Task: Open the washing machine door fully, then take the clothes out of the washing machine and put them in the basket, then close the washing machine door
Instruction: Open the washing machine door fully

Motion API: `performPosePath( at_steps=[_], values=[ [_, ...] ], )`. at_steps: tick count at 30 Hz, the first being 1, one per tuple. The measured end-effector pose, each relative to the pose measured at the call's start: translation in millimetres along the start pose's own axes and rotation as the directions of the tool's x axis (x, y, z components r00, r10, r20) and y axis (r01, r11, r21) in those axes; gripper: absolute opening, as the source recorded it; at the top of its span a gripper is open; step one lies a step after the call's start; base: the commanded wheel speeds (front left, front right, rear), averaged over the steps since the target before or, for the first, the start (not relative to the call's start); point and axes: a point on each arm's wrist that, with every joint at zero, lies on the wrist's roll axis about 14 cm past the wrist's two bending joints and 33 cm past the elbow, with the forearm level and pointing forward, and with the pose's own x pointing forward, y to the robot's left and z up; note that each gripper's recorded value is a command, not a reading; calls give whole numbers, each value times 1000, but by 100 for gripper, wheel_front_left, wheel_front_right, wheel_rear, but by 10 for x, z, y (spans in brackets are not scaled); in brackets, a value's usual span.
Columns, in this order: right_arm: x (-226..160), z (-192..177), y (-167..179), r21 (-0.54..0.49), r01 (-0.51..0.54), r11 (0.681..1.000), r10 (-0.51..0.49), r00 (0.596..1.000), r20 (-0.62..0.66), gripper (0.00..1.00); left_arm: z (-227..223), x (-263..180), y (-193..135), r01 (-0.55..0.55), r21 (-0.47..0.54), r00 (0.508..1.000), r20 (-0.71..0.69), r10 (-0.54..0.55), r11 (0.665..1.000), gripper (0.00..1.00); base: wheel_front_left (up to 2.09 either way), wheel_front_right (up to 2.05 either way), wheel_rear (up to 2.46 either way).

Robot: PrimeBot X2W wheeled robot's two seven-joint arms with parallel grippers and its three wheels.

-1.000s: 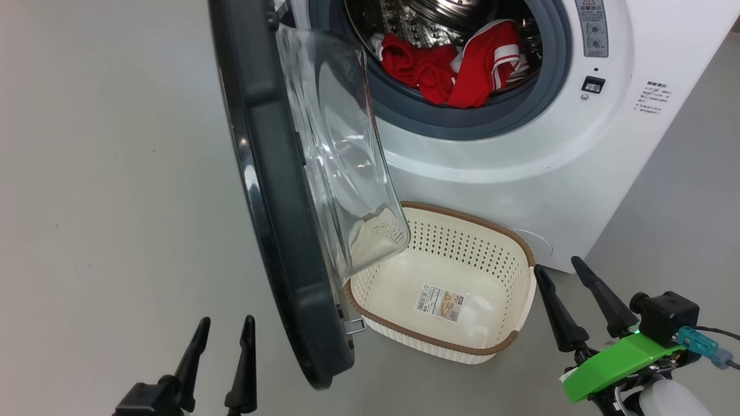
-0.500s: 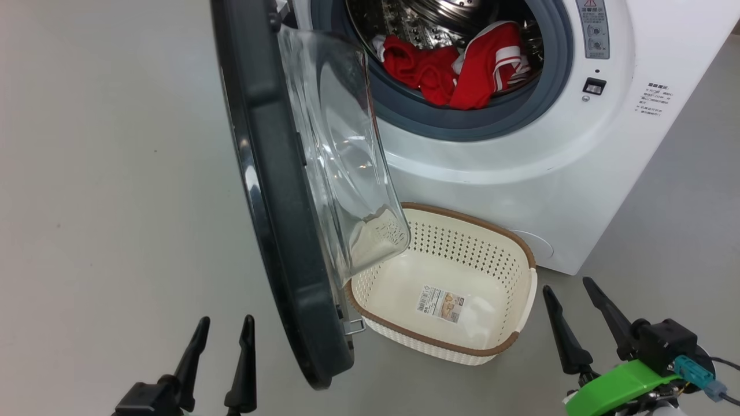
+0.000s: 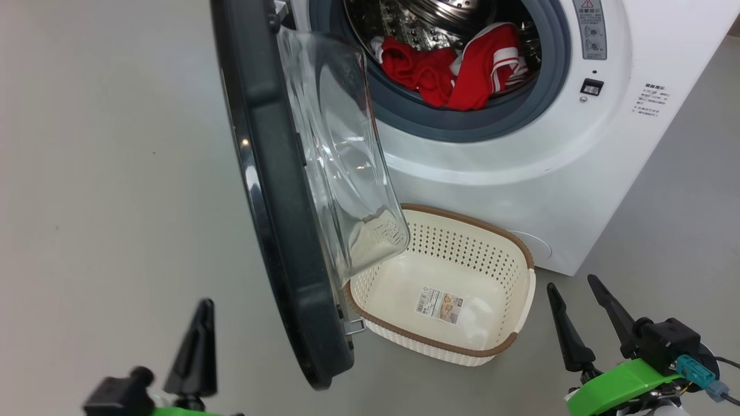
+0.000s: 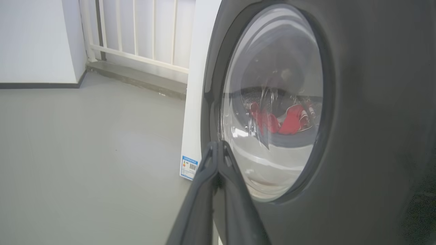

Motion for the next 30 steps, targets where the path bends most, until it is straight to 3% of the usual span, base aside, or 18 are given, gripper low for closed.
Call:
performPosePath(
  at_steps=[7,11,14,18,21,30],
  values=[
    [7,35,20,0,-4,1000,4,1000,11,100,836,106,-34,0,-9,966,258,2,1000,0,0,0,0],
    [-10,38,16,-6,-2,1000,2,1000,12,100,1302,63,-383,98,9,912,400,-93,995,0,0,0,0],
    [-37,20,6,-5,2,1000,-2,1000,7,100,1409,-10,-775,214,19,878,434,-201,977,0,0,0,0],
    [-48,19,-4,-4,5,1000,-5,1000,7,100,1200,-142,-1356,400,11,847,377,-375,916,0,0,0,0],
    [-53,4,-9,-3,6,1000,-6,1000,3,100,822,-212,-1586,471,-23,853,267,-449,882,0,0,0,0],
    [-74,-36,-64,4,21,1000,-21,1000,-6,100,-29,-175,-1515,405,-118,913,2,-408,907,0,0,0,0]
  ],
)
